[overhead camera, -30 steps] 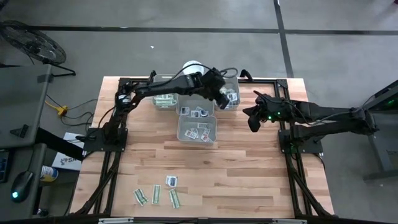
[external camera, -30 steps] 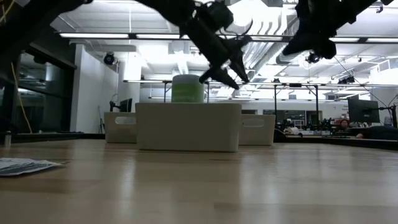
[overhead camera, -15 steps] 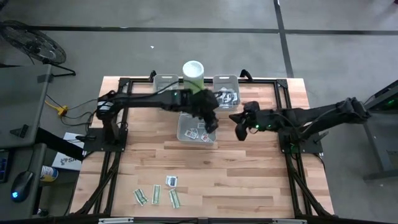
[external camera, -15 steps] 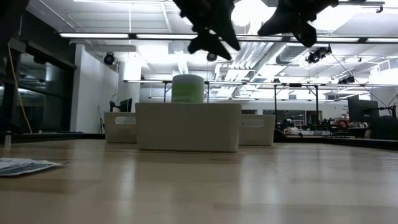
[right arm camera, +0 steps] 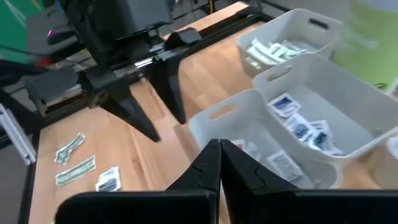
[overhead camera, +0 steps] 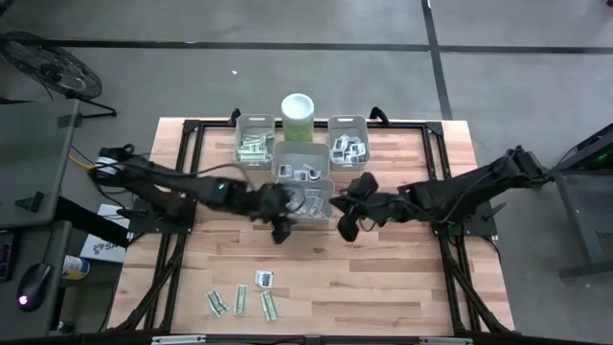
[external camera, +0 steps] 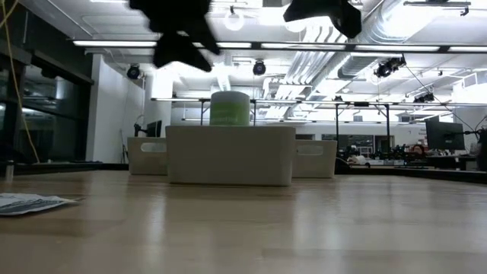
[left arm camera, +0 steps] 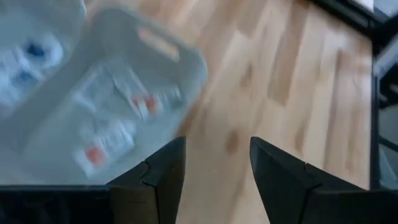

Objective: Pick & Place First Aid Supplies
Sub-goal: Put the right bandage pack into the left bin

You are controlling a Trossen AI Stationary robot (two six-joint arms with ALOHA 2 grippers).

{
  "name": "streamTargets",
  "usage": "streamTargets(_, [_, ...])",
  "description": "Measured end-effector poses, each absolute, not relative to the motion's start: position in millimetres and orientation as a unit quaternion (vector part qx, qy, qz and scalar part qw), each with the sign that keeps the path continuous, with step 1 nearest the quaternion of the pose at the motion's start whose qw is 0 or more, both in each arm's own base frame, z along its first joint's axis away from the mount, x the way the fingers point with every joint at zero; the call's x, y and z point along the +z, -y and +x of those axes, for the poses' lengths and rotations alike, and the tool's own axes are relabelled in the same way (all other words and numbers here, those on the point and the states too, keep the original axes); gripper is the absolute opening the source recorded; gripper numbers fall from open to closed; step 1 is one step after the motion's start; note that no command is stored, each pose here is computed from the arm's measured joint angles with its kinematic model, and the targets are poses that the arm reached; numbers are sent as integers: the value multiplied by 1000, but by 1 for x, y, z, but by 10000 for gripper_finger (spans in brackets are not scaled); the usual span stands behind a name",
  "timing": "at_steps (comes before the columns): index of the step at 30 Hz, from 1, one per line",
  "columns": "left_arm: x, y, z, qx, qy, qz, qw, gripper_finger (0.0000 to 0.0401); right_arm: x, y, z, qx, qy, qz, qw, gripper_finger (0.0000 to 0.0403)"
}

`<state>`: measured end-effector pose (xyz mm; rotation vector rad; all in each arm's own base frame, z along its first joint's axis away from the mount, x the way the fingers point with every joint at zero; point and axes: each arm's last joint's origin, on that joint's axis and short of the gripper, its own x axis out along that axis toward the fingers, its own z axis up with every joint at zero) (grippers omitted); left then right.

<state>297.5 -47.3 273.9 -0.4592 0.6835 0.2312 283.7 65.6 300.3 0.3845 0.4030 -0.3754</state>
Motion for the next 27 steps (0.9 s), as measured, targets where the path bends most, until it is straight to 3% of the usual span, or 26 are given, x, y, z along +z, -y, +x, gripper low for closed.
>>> streamTargets(14, [226,126,191,98,-361,-304,876,177,292,-126,349,-127,-206,193,951,0])
streamTargets(27, [203,164,177,73,-380,-341,857,177,233,-198,426,-15,-281,193,940,0])
